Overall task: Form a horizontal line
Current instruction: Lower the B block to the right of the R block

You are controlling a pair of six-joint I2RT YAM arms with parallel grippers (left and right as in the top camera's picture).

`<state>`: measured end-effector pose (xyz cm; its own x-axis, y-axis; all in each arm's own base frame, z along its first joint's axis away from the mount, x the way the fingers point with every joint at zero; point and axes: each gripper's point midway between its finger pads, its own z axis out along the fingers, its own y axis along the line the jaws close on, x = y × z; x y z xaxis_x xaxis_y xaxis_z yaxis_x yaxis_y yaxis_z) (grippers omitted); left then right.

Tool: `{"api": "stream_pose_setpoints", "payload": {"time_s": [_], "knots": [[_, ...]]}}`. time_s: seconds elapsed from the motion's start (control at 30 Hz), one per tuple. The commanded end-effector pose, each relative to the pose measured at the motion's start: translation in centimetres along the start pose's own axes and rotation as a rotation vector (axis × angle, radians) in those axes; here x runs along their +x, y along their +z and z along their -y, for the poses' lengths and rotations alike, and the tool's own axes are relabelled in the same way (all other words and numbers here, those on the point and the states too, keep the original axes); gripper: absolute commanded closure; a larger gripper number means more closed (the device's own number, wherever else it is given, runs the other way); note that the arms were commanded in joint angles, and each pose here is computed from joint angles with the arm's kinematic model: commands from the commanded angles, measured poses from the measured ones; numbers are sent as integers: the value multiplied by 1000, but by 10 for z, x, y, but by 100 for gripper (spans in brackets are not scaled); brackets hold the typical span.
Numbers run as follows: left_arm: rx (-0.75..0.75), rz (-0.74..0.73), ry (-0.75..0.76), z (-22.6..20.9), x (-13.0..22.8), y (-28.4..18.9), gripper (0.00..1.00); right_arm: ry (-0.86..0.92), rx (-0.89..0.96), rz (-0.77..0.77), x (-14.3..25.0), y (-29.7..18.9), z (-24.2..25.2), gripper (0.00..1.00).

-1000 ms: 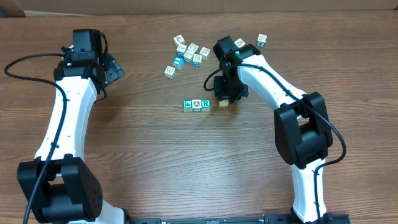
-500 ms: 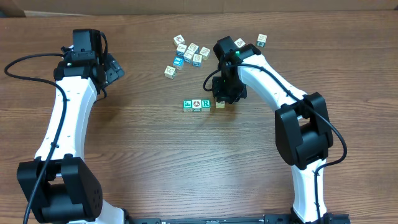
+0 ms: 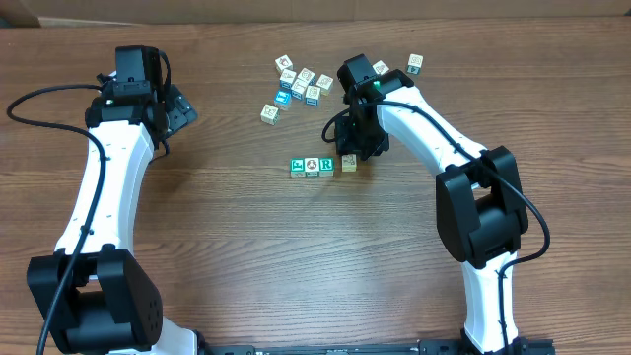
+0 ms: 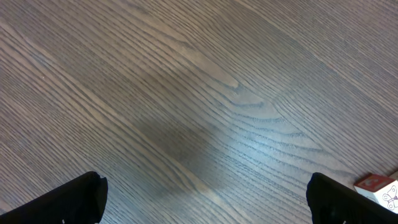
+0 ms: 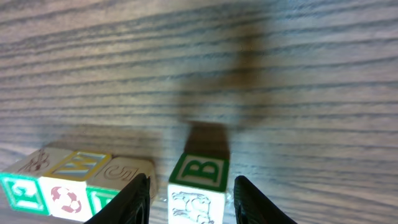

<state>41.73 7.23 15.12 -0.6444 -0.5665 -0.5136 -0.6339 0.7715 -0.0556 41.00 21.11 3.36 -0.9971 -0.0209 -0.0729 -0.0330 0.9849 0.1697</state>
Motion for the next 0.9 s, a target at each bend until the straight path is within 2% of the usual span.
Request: {"api": "stream_pose_setpoints", "payload": {"time_s": [0.0,0.13,0.23,0.4,0.5,0.87], "knots": [[11,6,5,4,-1,-3,1,-7,46,54,-8,-7,5,60],[11,6,5,4,-1,-3,1,-4,64,97,-18,-8,8,61],[11,6,5,4,-1,-3,0,-2,78,108,-20,-8,11,66],[12,6,5,4,-1,-3,0,0,81,109,-20,-8,11,86],[12,6,5,4,-1,-3,1,0,82,108,-20,-8,11,92],[12,6,5,4,-1,-3,0,21,72,29,-3,1,10,94]]}}
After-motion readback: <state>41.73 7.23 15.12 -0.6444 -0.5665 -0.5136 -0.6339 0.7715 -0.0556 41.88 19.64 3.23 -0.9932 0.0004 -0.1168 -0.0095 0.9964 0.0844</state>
